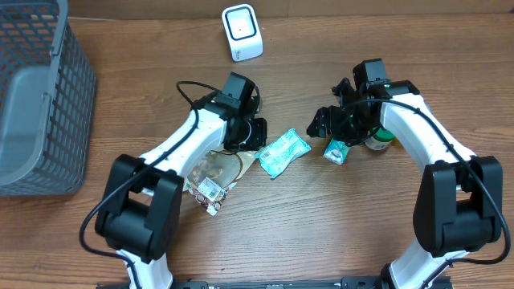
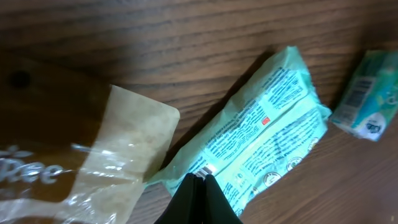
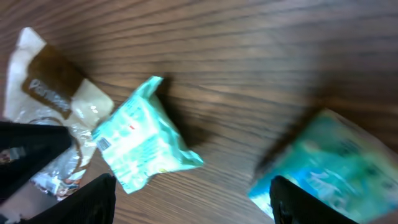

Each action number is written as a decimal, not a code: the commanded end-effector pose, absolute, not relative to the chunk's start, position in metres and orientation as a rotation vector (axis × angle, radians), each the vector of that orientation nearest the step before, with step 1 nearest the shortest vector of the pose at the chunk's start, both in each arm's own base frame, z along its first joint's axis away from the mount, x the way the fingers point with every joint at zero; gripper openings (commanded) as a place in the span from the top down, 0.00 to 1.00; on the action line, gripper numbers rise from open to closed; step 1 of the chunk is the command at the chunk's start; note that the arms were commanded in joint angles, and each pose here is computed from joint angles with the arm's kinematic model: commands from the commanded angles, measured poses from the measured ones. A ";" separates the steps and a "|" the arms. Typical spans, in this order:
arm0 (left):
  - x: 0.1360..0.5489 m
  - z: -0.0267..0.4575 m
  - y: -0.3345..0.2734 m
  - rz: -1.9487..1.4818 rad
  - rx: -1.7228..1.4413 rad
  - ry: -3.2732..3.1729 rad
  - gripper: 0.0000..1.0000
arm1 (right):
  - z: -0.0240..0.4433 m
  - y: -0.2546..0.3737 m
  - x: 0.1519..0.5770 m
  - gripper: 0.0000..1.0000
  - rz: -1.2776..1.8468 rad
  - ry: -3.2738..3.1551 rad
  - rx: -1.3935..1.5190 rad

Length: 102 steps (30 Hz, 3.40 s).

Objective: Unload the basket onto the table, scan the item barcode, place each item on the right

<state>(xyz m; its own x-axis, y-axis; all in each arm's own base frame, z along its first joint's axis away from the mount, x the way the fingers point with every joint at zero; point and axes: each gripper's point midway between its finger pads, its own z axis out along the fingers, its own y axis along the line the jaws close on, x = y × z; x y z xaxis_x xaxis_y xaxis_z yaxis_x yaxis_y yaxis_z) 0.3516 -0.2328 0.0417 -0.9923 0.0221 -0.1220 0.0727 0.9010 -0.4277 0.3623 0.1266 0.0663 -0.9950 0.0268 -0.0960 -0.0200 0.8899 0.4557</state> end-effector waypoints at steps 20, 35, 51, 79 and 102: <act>0.346 -0.003 -0.236 -0.534 0.054 3.033 0.96 | 0.036 0.153 0.336 0.33 0.964 2.879 -0.107; 0.350 -0.006 -0.230 -0.466 0.047 3.021 0.96 | 0.035 0.167 0.336 0.32 0.973 2.851 -0.168; 0.350 -0.006 -0.229 -0.460 0.047 3.021 0.96 | 0.040 0.204 0.335 0.36 0.995 2.805 -0.268; 0.348 -0.009 -0.227 -0.452 0.045 3.026 0.94 | 0.034 0.204 0.333 0.32 0.994 2.792 -0.274; 0.348 -0.009 -0.227 -0.452 0.046 3.025 0.91 | 0.029 0.195 0.348 0.92 0.892 2.797 -0.121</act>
